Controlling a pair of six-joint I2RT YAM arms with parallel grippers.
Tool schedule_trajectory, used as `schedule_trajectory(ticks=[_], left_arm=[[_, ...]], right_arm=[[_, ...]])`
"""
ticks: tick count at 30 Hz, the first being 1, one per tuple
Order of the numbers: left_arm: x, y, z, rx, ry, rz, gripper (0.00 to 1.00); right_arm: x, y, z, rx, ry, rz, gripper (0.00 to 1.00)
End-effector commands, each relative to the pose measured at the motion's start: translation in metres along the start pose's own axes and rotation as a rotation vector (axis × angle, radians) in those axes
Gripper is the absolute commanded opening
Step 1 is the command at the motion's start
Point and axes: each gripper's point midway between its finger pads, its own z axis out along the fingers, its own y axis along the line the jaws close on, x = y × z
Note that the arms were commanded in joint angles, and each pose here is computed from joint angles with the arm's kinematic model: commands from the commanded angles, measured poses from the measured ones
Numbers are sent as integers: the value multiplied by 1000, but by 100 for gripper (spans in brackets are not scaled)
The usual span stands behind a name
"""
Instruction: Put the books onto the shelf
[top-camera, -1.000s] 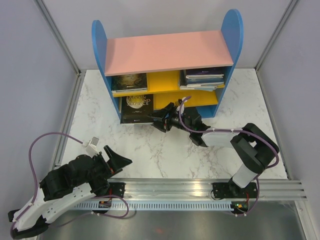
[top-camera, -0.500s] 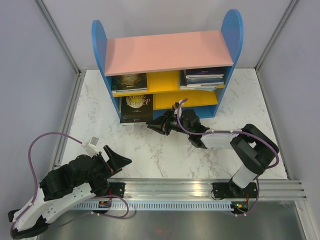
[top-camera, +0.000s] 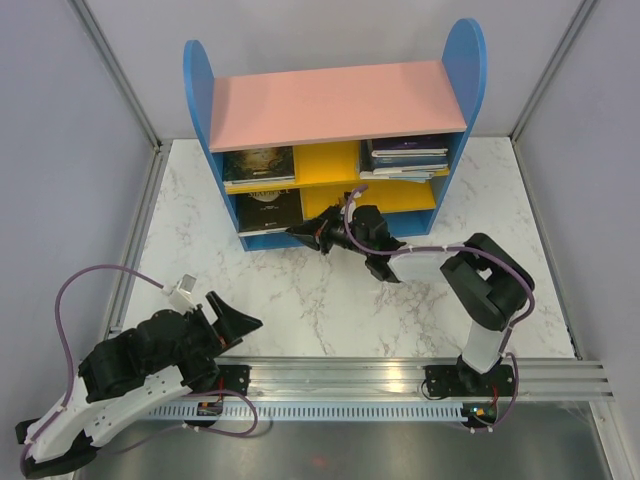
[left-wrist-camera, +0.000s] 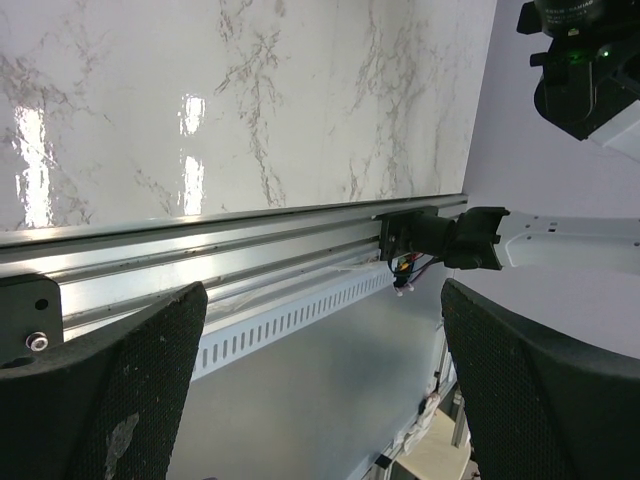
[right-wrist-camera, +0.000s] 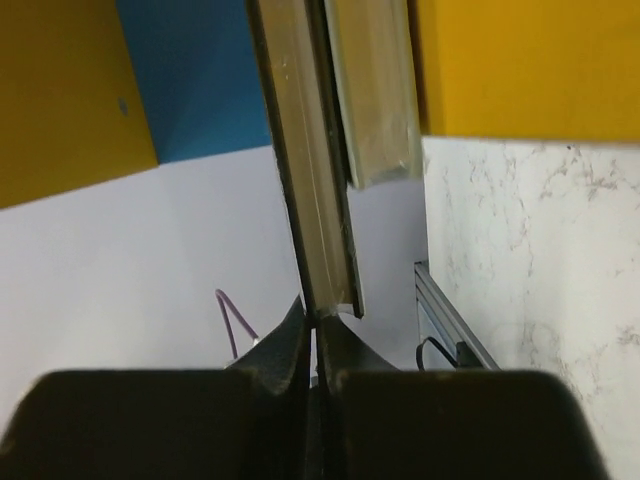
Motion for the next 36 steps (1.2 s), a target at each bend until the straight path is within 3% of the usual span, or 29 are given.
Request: schedule_trajectory(ticks=[1,16,19,22,23,25,26,31,35,36], left_arm=[[-11,-3,-7,-5,-51,-2,100],[-21,-1,-15,-28,-93,10,100],[-22,-3,-15,-40,-92,33,100],[-24,-3,-12,-82,-90,81,100],[-24,-2,-7,-121,-83,99,100],[-25,-4,-3,-145,-78,142,100],[-25,-4,0,-158,-73,173,100],[-16,-4,32,-263,9,312,100],[-14,-7,59,-335,93,446,100],[-25,-11,69,-329,71,424,100]], right_arm=[[-18,22,13,-75,-47,6,3],[-27,32,40,-115,-37,25,3],[-18,35,33,-117,-5,-33,9],[-2,36,19,-62,35,-110,29],[3,18,13,10,47,-159,40],[21,27,-2,37,80,-249,47],[28,9,-10,120,105,-315,53],[83,-8,-53,248,221,-543,56],[93,-36,-96,323,216,-568,57],[91,-41,-102,336,205,-568,58]])
